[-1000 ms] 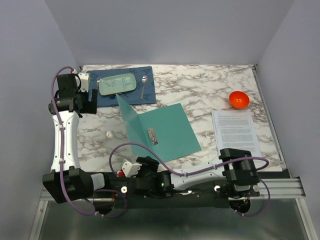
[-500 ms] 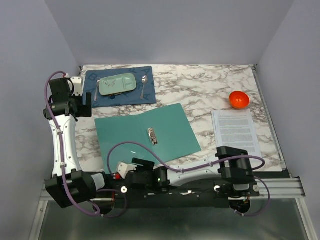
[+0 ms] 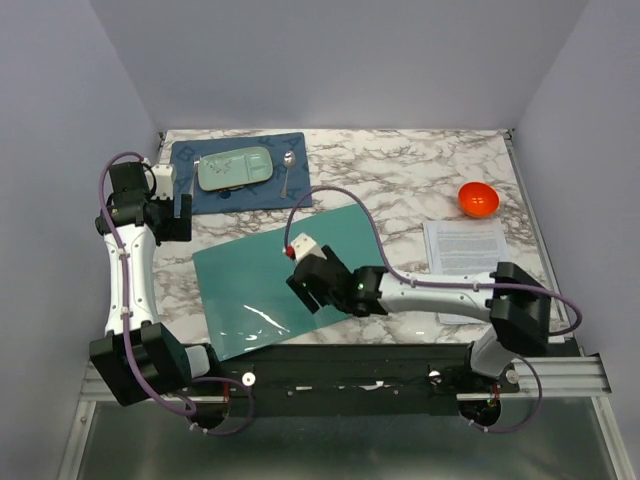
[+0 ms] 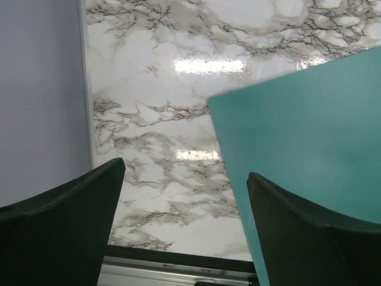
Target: Put the files into the folder
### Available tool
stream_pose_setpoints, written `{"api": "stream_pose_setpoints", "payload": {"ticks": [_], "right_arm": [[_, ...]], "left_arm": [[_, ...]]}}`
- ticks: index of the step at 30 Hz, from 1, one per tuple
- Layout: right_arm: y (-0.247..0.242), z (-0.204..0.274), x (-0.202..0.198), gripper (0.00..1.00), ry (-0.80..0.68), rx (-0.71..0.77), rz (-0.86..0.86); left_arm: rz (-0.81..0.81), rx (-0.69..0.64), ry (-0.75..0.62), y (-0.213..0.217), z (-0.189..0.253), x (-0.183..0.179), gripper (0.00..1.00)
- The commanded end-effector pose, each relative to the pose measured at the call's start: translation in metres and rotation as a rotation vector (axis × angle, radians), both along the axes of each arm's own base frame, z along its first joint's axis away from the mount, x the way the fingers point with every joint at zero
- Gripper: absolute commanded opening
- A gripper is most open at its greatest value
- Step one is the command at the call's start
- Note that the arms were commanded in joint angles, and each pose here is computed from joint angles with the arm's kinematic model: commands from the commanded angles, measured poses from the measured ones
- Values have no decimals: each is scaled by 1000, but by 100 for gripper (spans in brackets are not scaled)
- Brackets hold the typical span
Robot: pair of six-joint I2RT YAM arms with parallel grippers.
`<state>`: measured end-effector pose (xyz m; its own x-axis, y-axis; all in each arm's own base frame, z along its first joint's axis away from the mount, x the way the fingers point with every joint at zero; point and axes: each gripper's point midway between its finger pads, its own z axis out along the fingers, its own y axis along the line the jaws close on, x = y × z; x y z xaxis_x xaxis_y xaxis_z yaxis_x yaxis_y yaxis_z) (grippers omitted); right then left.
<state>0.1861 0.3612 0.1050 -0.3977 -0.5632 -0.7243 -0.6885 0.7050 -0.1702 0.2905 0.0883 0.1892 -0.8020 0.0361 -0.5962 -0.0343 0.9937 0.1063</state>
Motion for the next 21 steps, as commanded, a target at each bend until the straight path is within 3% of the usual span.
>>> {"api": "stream_pose_setpoints", "payload": {"ticks": [1, 8, 21], "right_arm": [[17, -12, 45, 80, 75, 6, -90], [49, -38, 67, 79, 142, -12, -97], [28, -94, 80, 65, 238, -76, -241]], "left_arm": [[-45, -16, -9, -6, 1, -5, 99], [-98, -15, 8, -13, -6, -16, 99], [-150, -53, 30, -23, -17, -21, 99]]}}
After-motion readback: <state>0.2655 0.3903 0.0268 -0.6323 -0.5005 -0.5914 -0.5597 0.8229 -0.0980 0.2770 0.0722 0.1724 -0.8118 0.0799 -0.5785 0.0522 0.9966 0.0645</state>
